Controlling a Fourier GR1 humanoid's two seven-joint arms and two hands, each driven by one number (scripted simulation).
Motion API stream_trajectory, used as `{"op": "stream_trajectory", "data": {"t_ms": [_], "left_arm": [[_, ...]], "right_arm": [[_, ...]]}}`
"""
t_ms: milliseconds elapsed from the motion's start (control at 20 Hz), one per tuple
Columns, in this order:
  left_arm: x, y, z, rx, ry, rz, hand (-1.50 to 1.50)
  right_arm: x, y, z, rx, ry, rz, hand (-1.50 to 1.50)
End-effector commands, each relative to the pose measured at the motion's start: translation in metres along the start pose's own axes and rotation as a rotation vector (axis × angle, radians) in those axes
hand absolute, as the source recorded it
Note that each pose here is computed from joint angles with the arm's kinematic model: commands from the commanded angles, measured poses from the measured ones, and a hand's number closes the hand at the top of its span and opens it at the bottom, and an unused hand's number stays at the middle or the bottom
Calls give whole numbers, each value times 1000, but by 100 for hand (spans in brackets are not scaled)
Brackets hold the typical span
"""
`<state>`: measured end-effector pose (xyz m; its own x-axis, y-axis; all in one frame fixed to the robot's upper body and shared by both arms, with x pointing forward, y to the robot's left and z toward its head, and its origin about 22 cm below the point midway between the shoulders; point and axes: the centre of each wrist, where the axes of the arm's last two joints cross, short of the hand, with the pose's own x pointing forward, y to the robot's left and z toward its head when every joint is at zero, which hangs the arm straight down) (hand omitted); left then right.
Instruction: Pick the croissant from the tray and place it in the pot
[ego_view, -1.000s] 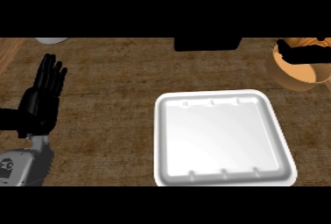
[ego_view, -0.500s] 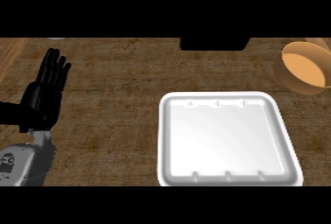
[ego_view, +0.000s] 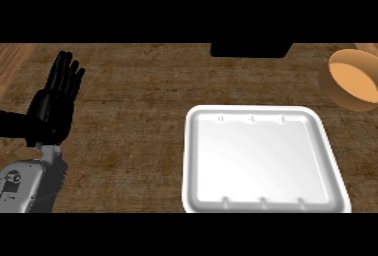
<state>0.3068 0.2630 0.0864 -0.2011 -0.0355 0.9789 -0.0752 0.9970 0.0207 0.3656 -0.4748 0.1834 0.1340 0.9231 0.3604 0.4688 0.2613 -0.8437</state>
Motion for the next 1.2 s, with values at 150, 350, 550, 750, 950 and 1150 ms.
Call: {"op": "stream_trajectory", "data": {"t_ms": [150, 350, 550, 750, 950, 1150], "left_arm": [[1, -10, -5, -41, -4, -7, 0], [7, -4, -8, -17, -16, -1, 0], [2, -24, -10, -38, -18, 17, 0], [-3, -12, -9, -28, -8, 4, 0], [-7, -10, -3, -23, -3, 18, 0], [-12, -8, -1, -15, 1, -9, 0]], "right_arm": [[-21, 29, 8, 133, 50, 90, 150], [-31, 22, 8, 286, 178, -141, -150], [-31, 40, 15, 323, 94, -178, -150], [-24, 40, 10, 285, 5, -253, -150], [-17, 35, 2, 193, -10, -440, -150], [-20, 20, -5, 131, 102, -605, -150]]}}
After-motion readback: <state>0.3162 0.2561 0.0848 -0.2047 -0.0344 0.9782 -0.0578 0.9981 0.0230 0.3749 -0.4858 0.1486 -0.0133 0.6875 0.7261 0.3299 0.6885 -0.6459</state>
